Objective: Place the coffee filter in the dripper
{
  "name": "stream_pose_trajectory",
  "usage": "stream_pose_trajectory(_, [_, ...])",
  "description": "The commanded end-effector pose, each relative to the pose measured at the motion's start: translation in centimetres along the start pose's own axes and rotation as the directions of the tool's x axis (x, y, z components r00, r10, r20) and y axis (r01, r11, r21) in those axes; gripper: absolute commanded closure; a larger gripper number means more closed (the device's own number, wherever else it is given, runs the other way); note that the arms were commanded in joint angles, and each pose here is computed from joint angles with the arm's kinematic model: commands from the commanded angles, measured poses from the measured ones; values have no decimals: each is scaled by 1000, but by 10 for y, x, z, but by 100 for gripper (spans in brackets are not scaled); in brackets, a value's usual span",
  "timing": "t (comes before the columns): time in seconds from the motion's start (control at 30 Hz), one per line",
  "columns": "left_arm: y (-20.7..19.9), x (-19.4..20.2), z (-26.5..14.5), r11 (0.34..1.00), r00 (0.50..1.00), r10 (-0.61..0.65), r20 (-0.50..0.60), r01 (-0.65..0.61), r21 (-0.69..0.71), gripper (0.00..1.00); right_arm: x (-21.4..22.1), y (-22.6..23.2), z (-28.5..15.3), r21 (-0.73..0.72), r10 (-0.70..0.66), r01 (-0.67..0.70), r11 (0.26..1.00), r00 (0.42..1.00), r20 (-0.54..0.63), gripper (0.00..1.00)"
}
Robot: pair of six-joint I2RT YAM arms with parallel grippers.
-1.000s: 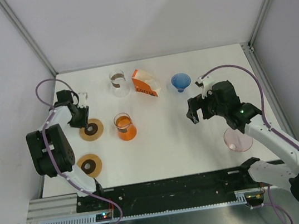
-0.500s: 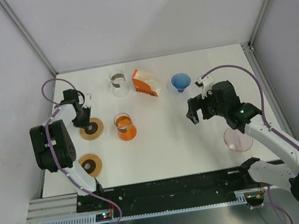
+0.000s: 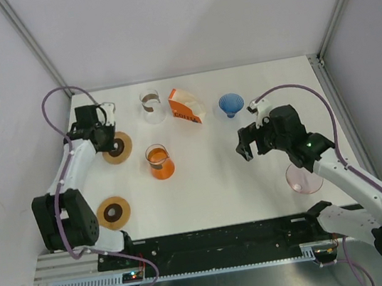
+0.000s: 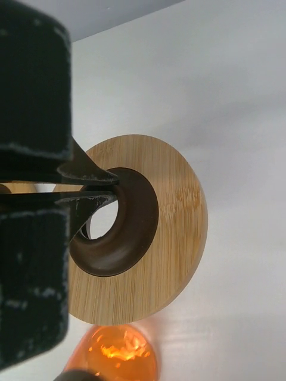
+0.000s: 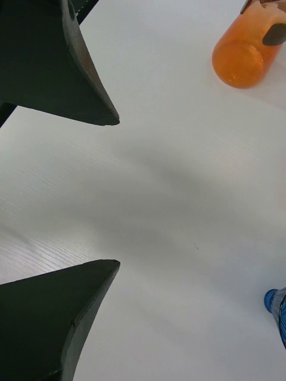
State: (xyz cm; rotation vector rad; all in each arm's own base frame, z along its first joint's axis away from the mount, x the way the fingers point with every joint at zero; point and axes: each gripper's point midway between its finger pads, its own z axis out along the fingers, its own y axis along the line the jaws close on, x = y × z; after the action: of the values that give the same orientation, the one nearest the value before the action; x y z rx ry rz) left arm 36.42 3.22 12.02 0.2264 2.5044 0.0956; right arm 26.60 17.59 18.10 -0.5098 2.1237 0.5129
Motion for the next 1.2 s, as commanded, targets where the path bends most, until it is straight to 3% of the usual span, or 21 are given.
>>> stream_pose_trajectory(0.0, [-30, -31, -44, 993, 989, 109, 97, -112, 29, 100, -30, 13, -13, -33, -12, 15, 999, 995, 97, 1])
stream_pose_trajectory(0.2, [-78, -53, -105, 952, 943, 284, 171, -299, 69, 100, -32, 19, -13, -46, -12, 17, 999, 994, 105, 1])
stream_pose_trajectory(0.37, [-124, -44, -123, 891, 898, 414, 150, -434, 135, 100, -36, 13, -10, -6, 7, -6, 1000, 993, 121, 1])
stream_pose_trajectory(0.77, [-163, -22, -102, 803, 811, 583, 46, -584, 116, 100, -32, 10, -10, 15, 12, -14, 1000, 994, 105, 1])
stream_pose_trajectory(1.17, [-155, -20, -83, 791, 791, 611, -29, -610, 48, 100, -25, 7, -10, 25, 1, -3, 1000, 997, 78, 1])
